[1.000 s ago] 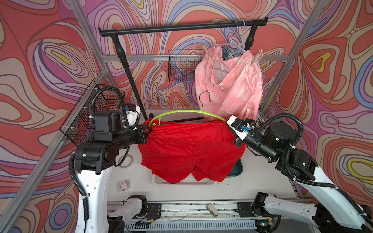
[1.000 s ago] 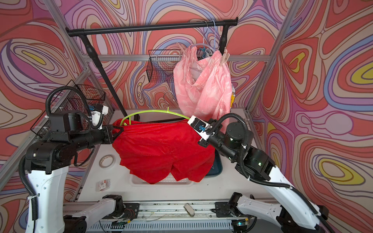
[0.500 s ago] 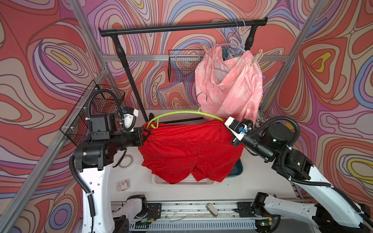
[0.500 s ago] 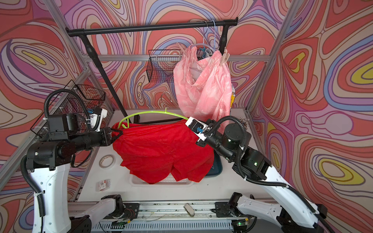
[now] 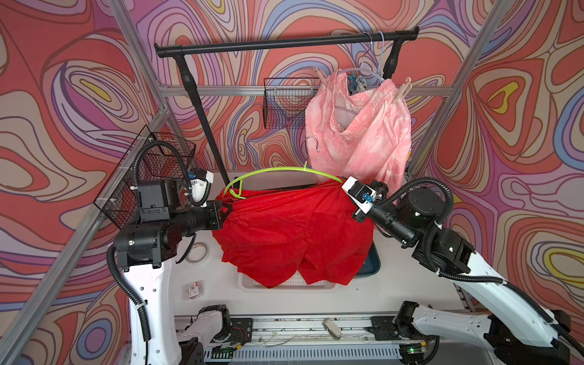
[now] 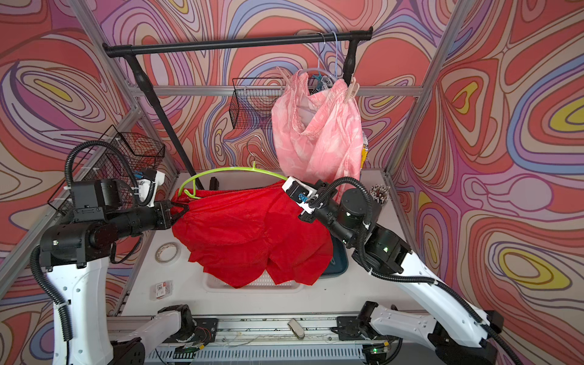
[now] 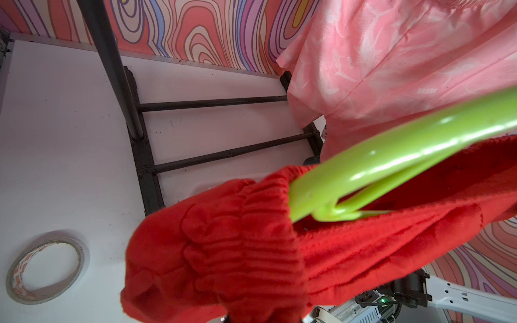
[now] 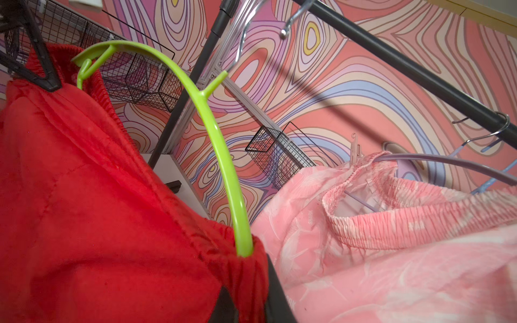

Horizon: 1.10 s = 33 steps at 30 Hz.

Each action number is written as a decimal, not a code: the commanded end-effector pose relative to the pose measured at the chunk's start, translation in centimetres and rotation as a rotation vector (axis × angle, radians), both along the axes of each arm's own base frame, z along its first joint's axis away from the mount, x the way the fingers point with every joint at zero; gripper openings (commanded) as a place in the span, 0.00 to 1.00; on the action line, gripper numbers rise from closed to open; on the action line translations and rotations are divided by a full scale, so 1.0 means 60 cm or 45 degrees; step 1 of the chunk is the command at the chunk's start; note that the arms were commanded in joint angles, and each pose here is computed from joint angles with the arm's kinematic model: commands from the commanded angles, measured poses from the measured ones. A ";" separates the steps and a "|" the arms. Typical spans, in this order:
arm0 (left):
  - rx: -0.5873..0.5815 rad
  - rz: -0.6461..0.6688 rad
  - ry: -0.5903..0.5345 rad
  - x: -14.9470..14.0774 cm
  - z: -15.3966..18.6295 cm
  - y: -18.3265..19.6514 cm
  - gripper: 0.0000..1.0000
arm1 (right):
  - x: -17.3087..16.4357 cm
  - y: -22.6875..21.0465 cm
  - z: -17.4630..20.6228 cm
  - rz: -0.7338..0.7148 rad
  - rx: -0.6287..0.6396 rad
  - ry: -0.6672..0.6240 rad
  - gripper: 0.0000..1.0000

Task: Remove the clothespins securing shorts to the hanger
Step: Remove the shorts from the hanger.

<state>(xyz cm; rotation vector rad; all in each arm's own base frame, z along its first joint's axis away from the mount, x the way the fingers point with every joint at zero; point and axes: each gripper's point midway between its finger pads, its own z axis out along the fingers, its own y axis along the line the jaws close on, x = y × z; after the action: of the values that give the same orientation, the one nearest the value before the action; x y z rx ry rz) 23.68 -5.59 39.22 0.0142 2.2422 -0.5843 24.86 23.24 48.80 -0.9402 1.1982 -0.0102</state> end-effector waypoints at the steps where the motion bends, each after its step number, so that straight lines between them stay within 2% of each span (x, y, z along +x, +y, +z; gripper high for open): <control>1: 0.443 0.542 0.281 -0.013 -0.073 0.172 0.00 | -0.060 -0.238 0.211 -0.509 0.537 -0.372 0.00; 6: 0.449 0.659 0.291 -0.007 -0.065 0.206 0.00 | -0.097 -0.278 0.221 -0.522 0.573 -0.401 0.00; 10: 0.437 0.661 0.321 -0.003 -0.074 0.209 0.00 | -0.090 -0.276 0.218 -0.541 0.569 -0.391 0.00; 17: 0.483 0.695 0.462 -0.006 -0.133 0.229 0.00 | -0.086 -0.273 0.237 -0.549 0.601 -0.425 0.00; 22: 0.435 0.676 0.547 -0.002 -0.164 0.223 0.00 | -0.054 -0.235 0.231 -0.522 0.547 -0.380 0.00; 25: 0.275 0.602 0.473 0.001 -0.162 0.192 0.00 | -0.033 -0.216 0.223 -0.534 0.522 -0.368 0.00; 27: 0.297 0.662 0.464 -0.007 -0.161 0.208 0.00 | -0.028 -0.212 0.228 -0.537 0.523 -0.376 0.00; 29: 0.365 0.740 0.517 -0.015 -0.172 0.236 0.00 | -0.025 -0.210 0.238 -0.552 0.507 -0.391 0.00; 31: 0.302 0.687 0.500 -0.004 -0.170 0.220 0.00 | -0.026 -0.213 0.249 -0.562 0.502 -0.407 0.00; 33: 0.303 0.708 0.487 0.002 -0.165 0.226 0.00 | -0.028 -0.219 0.258 -0.583 0.497 -0.423 0.00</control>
<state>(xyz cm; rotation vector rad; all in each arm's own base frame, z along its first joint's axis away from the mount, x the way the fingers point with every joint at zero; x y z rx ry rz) 24.85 -2.40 33.74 -0.2689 2.3842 -0.6365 26.94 25.97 46.82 -1.0490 1.2015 -0.0942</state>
